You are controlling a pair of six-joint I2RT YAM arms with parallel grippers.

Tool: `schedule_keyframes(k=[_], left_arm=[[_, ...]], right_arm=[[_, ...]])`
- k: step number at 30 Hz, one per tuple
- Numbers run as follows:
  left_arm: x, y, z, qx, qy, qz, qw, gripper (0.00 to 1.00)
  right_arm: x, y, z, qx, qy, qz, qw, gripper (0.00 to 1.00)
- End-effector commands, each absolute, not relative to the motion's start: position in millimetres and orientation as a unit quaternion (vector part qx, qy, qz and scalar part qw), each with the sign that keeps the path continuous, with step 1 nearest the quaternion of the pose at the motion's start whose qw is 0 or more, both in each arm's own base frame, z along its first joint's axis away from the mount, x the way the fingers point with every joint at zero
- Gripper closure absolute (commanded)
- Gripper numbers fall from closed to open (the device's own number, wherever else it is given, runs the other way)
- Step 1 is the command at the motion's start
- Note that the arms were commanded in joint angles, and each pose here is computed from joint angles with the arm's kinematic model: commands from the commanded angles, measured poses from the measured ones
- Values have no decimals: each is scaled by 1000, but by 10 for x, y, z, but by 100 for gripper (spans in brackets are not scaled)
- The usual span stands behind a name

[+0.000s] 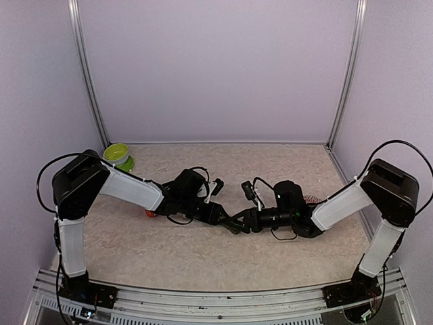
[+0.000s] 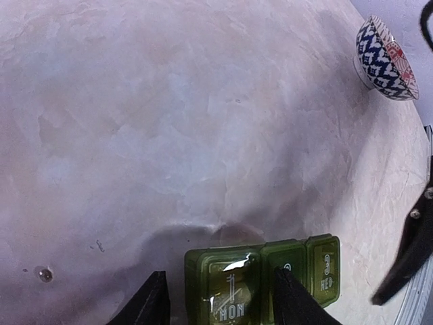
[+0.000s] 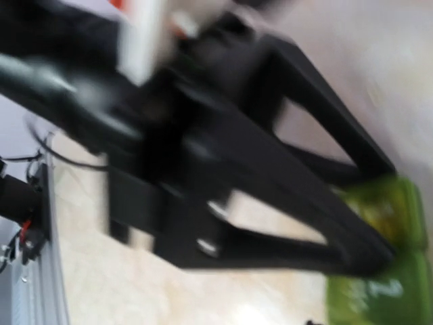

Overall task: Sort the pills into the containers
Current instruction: Close the lid of the pill container on the pill container, then position the pill container at the center of the board.

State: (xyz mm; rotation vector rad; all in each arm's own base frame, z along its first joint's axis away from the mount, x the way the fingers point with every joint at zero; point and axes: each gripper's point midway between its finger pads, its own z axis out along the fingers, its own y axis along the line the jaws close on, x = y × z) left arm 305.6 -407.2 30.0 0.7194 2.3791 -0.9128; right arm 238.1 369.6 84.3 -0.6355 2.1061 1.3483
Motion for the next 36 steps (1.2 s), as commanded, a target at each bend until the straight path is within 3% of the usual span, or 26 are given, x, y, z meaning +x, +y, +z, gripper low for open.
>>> schedule_keyframes(k=[1,8,18,23,36], left_arm=[[3041,-3849,4,251,896,-293,219,47],[3027,-3855,129,237,894,-309,223,33],[3064,-3794,614,227,877,-329,266,18],[3097,-3784,917,226,864,-341,296,2],[3046,-3804,1276,226,846,-363,319,1]], right_arm=[[2328,3707,1107,-263,778,493,288,42],[2211,3526,921,-277,818,401,305,26],[2268,3234,483,-256,875,272,307,22],[2309,3216,374,-253,885,240,308,22],[2593,3317,48,-266,904,140,305,20]])
